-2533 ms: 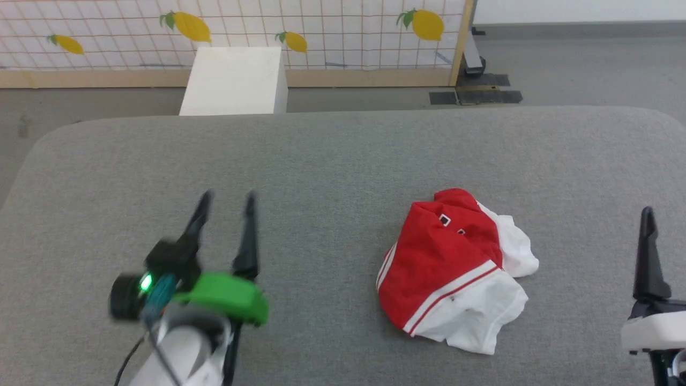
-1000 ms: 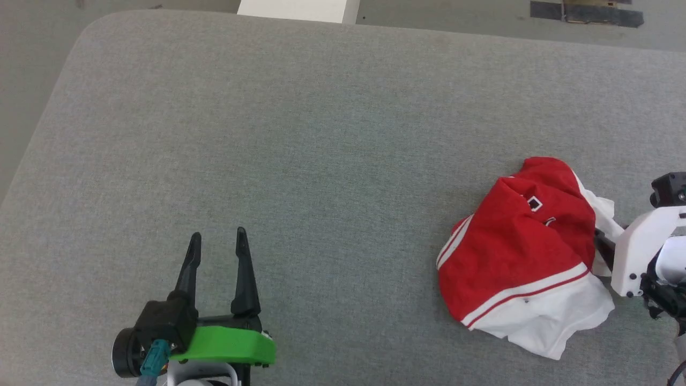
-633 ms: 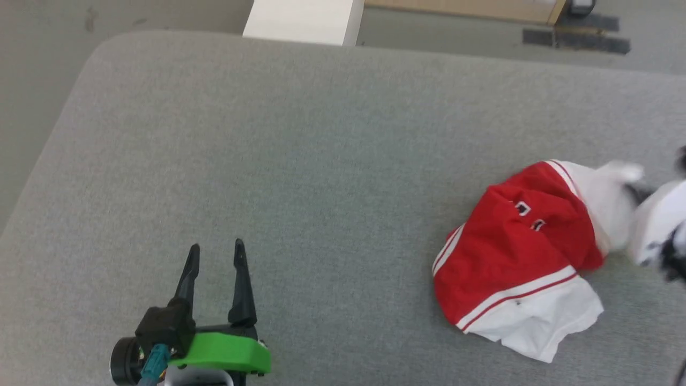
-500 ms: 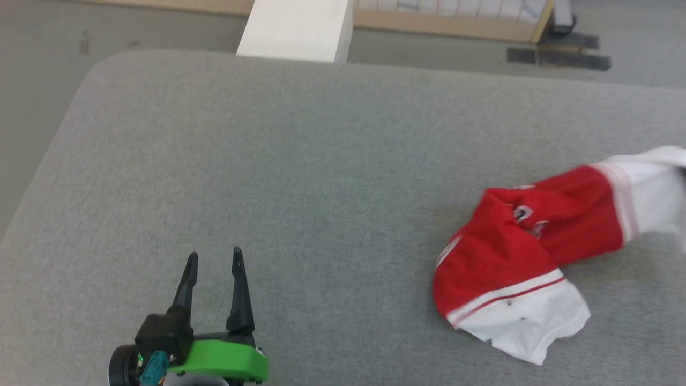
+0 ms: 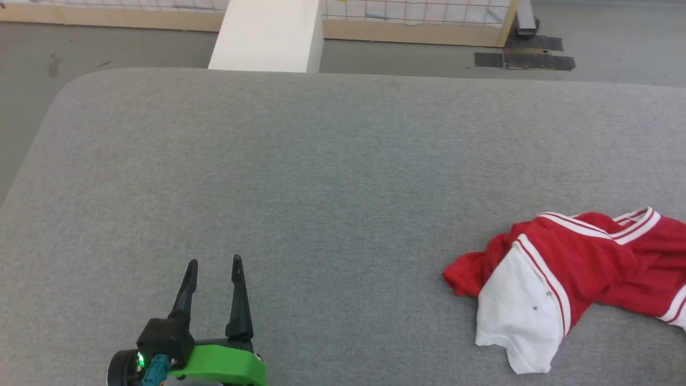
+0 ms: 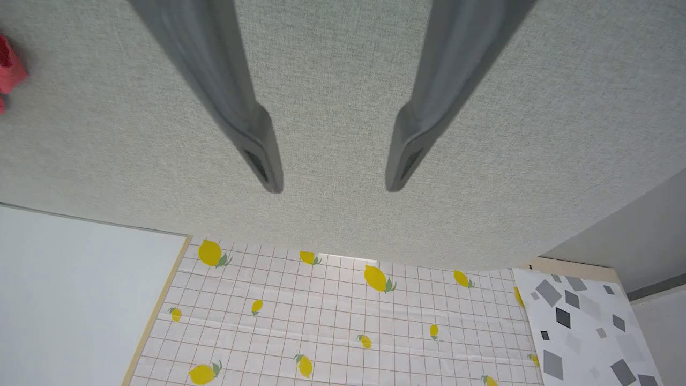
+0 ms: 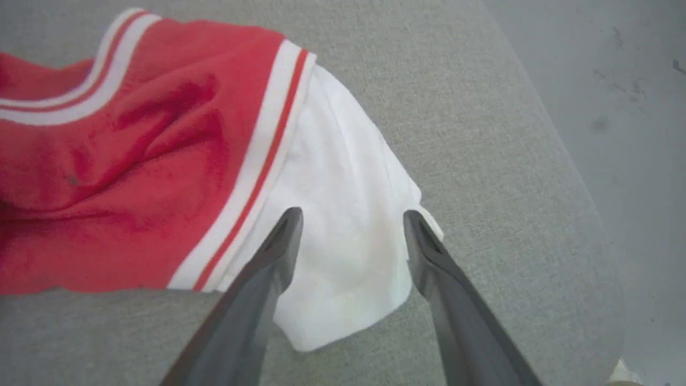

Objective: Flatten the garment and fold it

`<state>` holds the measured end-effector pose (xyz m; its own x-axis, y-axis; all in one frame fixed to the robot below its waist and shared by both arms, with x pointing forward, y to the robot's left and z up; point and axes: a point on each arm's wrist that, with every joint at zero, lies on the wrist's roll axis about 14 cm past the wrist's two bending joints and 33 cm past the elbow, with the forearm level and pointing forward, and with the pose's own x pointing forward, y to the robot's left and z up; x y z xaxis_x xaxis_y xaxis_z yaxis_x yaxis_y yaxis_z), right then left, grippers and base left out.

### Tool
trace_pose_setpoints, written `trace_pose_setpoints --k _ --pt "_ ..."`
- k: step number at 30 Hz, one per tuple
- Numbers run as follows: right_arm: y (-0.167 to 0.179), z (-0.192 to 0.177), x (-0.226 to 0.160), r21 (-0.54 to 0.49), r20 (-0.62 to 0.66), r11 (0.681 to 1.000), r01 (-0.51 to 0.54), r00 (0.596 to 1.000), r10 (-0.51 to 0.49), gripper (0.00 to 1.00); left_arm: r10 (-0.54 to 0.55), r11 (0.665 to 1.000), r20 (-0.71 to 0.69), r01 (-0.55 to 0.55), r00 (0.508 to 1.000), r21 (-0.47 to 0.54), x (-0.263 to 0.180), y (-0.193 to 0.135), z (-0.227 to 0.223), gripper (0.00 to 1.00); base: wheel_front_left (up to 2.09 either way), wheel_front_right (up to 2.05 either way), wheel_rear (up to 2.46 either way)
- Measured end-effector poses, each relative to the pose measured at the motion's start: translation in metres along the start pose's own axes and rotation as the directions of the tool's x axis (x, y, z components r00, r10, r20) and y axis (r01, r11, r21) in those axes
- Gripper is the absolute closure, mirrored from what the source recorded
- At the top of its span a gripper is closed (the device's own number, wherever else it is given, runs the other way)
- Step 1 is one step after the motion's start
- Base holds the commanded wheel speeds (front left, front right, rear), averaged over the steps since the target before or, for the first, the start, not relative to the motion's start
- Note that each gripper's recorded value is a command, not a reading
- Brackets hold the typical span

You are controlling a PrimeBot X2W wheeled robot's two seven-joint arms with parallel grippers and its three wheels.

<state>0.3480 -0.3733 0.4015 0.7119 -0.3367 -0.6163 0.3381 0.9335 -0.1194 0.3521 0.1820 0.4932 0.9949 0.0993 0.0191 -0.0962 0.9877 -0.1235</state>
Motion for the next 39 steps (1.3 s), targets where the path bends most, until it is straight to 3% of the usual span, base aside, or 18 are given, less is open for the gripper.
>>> trace_pose_setpoints --k 4,7,9,15,19,22,24,29,32,35,39 --pt "0.04 0.052 -0.006 -0.019 0.167 0.995 -0.102 0.981 0.103 0.0 -0.012 1.0 0.0 0.012 1.0 -0.002 0.0 -0.004 0.0 0.0 0.0 0.0 0.0" --pt "0.083 0.101 -0.025 -0.076 0.289 0.973 -0.218 0.929 0.231 0.0 -0.02 1.0 0.009 0.02 1.0 -0.004 0.0 -0.006 0.003 0.0 0.0 0.0 0.0" --pt "0.118 0.12 -0.043 -0.132 0.313 0.942 -0.309 0.889 0.336 0.0 -0.022 1.0 0.013 0.022 1.0 -0.005 0.0 -0.007 0.004 0.0 0.0 0.0 0.0" --pt "0.205 0.099 -0.077 -0.272 0.119 0.802 -0.532 0.808 0.577 0.0 -0.01 1.0 0.005 0.01 1.0 -0.012 -0.003 -0.005 0.002 0.0 0.0 0.0 0.0" --pt "0.224 0.048 -0.078 -0.332 -0.111 0.728 -0.599 0.792 0.601 0.0 0.011 1.0 -0.008 -0.011 1.0 -0.013 -0.006 0.0 -0.001 0.0 0.0 0.0 0.0" --pt "0.225 0.019 -0.072 -0.368 -0.23 0.693 -0.619 0.783 0.578 0.0 0.038 0.999 -0.01 -0.038 0.999 -0.01 -0.007 0.008 -0.002 0.0 0.0 0.0 0.0" --pt "0.227 0.008 -0.069 -0.393 -0.274 0.671 -0.629 0.776 0.568 1.0 0.057 0.998 -0.008 -0.057 0.998 -0.006 -0.008 0.014 -0.001 0.0 0.0 0.0 0.0" --pt "0.245 0.013 -0.065 -0.412 -0.253 0.64 -0.649 0.756 0.604 1.0 0.102 0.995 -0.013 -0.102 0.995 0.005 -0.013 0.028 -0.002 0.0 0.0 0.0 0.0" --pt "0.263 0.039 -0.073 -0.428 -0.181 0.617 -0.661 0.731 0.658 1.0 0.115 0.993 -0.013 -0.115 0.993 0.006 -0.016 0.032 -0.001 0.0 0.0 0.0 0.0" --pt "0.285 0.078 -0.094 -0.448 -0.082 0.583 -0.678 0.68 0.729 1.0 0.119 0.993 -0.001 -0.119 0.993 -0.004 -0.019 0.032 0.003 0.0 0.0 0.0 0.0" --pt "0.326 0.11 -0.123 -0.498 -0.028 0.496 -0.711 0.585 0.811 1.0 0.132 0.991 0.004 -0.132 0.991 -0.02 -0.022 0.034 0.004 0.0 0.0 0.0 0.0"
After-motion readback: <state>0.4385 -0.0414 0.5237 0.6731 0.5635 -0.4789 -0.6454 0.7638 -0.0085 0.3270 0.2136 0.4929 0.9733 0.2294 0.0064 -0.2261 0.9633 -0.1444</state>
